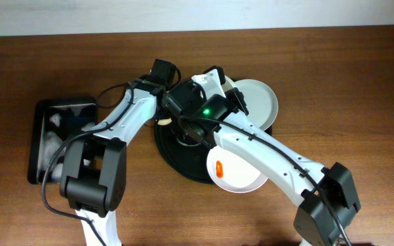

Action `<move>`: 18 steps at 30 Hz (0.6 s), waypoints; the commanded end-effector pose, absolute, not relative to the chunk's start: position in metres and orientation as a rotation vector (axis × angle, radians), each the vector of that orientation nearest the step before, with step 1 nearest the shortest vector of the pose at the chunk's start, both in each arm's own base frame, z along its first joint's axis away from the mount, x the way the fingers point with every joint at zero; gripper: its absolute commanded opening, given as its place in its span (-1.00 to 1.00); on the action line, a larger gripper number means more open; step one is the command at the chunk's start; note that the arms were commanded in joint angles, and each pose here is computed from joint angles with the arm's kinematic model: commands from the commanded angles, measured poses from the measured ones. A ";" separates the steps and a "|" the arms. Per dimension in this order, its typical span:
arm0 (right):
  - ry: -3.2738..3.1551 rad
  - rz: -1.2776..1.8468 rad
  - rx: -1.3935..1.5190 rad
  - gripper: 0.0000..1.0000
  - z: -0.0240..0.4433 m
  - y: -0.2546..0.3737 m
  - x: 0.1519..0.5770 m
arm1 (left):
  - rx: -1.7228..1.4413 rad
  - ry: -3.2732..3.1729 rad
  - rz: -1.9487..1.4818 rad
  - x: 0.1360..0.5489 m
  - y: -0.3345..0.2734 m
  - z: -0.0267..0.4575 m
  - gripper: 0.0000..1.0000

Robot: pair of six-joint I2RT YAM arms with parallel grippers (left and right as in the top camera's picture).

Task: Clean dirty plates on tray and stack at the side
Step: 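Lift the scrubbed plate with the right gripper and carry it right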

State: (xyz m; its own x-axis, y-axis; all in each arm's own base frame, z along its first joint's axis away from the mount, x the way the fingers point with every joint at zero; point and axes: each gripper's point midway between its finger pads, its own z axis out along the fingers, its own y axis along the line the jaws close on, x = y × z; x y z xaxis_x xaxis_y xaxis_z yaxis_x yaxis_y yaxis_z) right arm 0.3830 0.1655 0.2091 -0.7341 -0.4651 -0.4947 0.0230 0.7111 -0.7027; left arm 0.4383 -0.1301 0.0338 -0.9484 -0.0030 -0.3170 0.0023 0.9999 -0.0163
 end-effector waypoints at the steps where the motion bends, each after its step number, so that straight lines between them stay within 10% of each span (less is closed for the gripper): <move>1: 2.186 -0.903 -0.256 -0.92 0.230 0.165 0.383 | -0.009 2.818 -0.048 0.441 -0.135 0.033 -1.00; 18: 2.319 -0.814 -0.176 -0.92 0.209 0.152 0.383 | -0.002 2.813 -0.056 0.442 -0.138 0.034 -1.00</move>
State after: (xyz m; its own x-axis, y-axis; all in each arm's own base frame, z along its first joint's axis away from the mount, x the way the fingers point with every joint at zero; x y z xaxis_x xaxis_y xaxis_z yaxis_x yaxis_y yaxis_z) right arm 0.3812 0.1539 0.1960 -0.7815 -0.3670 -0.5045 0.0489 0.7701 -0.6361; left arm 0.4383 -0.1332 0.0340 -0.9479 0.0003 -0.3184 0.0083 0.9997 -0.0237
